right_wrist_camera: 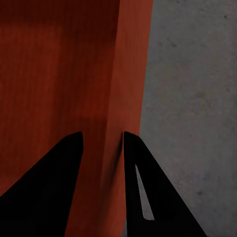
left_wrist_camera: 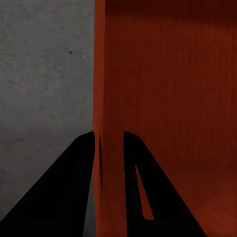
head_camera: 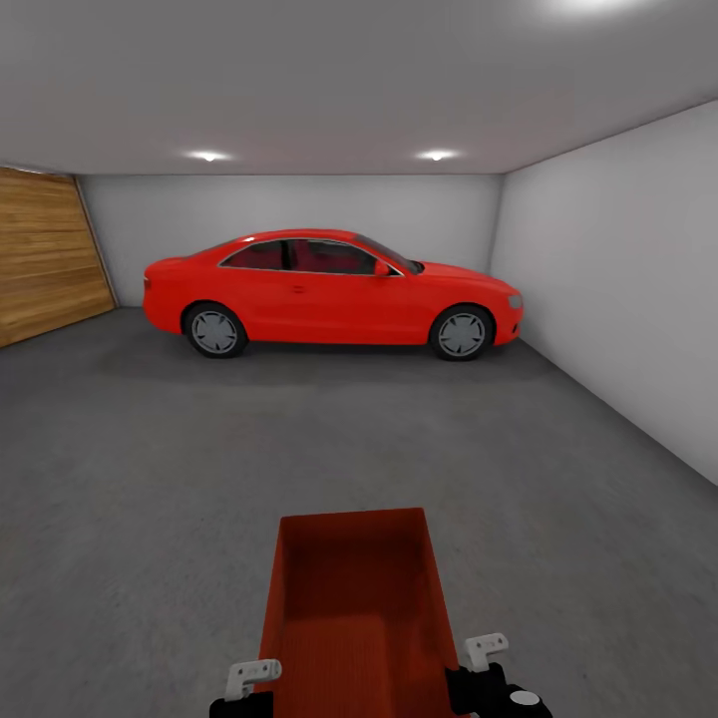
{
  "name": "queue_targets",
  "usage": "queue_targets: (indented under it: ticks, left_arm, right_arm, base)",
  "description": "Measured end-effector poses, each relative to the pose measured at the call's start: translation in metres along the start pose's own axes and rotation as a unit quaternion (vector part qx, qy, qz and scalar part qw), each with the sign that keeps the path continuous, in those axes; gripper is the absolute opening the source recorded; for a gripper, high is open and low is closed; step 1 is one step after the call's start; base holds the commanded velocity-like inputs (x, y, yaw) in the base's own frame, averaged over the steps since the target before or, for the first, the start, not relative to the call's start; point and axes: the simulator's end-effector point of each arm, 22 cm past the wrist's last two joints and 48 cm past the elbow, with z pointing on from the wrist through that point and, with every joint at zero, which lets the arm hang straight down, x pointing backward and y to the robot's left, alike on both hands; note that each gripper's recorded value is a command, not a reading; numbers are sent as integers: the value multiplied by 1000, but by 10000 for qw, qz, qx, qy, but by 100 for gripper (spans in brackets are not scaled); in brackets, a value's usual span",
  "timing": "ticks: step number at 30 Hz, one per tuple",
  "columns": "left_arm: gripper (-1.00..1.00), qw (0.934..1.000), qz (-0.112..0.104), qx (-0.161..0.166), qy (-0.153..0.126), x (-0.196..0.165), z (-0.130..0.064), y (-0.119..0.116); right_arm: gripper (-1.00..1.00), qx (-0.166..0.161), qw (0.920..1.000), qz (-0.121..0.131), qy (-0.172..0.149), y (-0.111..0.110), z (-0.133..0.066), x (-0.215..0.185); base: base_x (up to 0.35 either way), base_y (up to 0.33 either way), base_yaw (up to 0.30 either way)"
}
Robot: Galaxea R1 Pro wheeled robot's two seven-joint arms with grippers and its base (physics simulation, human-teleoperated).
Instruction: Move the two storage containers from the living room to the garage. In the garage, place one container on the floor and stack the other container on top of it (either order is fine).
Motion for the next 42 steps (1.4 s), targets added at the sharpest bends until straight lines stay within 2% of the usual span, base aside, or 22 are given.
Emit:
queue_targets:
  ticks: [42]
  left_arm:
    - [-100, 10000, 0, 1, -3, 0, 0, 0]
  right_arm:
    - [-100, 3, 10000, 0, -3, 0, 0, 0]
  base:
    - [250, 0, 0]
